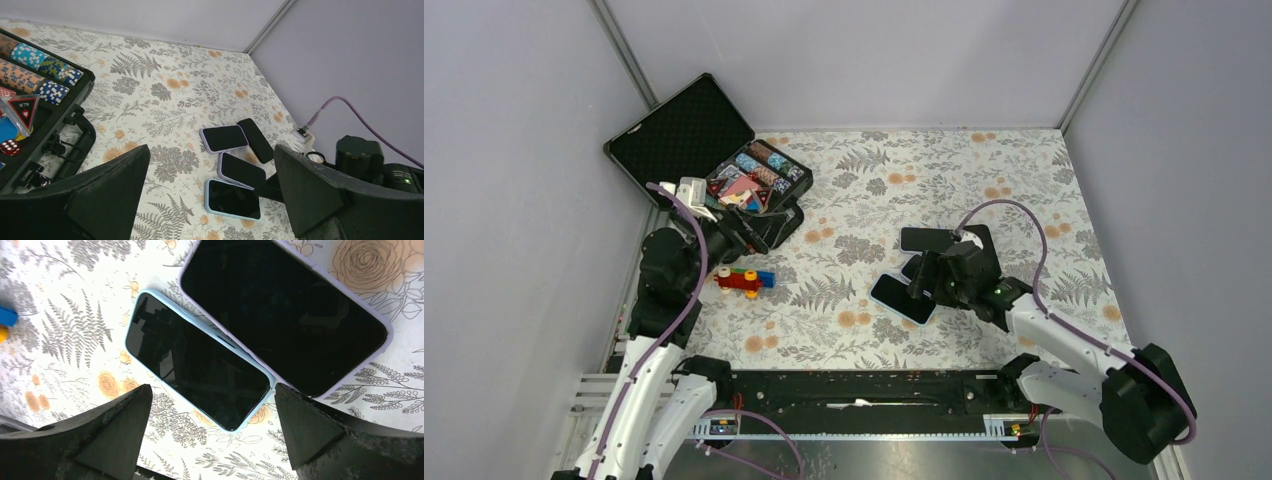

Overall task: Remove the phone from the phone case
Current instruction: Pick up the phone at the center of the board.

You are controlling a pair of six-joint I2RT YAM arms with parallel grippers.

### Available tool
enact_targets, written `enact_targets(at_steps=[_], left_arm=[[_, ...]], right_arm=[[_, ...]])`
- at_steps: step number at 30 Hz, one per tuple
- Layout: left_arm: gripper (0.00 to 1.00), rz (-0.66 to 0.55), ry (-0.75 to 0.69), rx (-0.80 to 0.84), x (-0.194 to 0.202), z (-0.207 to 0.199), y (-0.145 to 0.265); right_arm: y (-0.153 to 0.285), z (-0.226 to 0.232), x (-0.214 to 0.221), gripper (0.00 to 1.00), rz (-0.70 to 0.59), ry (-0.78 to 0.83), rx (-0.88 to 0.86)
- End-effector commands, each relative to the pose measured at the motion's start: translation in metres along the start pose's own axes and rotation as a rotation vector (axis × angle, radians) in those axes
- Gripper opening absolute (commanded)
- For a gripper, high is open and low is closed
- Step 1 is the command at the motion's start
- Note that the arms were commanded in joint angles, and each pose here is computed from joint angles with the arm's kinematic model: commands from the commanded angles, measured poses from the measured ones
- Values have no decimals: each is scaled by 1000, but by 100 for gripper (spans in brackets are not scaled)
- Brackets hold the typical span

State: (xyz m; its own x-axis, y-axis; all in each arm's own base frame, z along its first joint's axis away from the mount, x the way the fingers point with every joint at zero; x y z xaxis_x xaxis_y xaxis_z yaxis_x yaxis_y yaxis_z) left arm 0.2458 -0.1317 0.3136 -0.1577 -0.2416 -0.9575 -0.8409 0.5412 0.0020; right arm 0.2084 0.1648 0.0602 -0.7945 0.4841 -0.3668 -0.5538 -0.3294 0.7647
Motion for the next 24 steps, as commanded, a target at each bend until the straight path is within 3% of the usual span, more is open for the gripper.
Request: enact_targets(at_steps=[1,5,13,24], left_arm=[[99,-69,-58,-23,-17,3,1],[99,-63,-55,-25,-15,4,0],[99,-52,-38,-33,-13,7,-4],[99,-40,-63,-12,-17,2,-1]], right_arm=[[14,10,-15,99,-82,17,-25],[23,8,-17,96,-96,10,-10],[20,-7,10,95,0,18,39],[-9,-9,28,100,35,2,-17]])
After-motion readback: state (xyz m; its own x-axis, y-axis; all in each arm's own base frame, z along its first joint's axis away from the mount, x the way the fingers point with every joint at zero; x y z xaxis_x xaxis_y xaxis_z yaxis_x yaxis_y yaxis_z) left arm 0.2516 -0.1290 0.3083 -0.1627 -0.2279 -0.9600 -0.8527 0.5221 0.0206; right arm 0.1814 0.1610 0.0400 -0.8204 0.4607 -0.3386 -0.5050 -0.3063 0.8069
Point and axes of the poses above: each gripper's point midway between its finger pads, its own y axis back along the fingers, its own z axis along the line the jaws close on, x = y × z, the point moved 1 cm from there along y, back along the fingers, and after that the axes turned 15 degrees about -y, right-handed, at the moved point
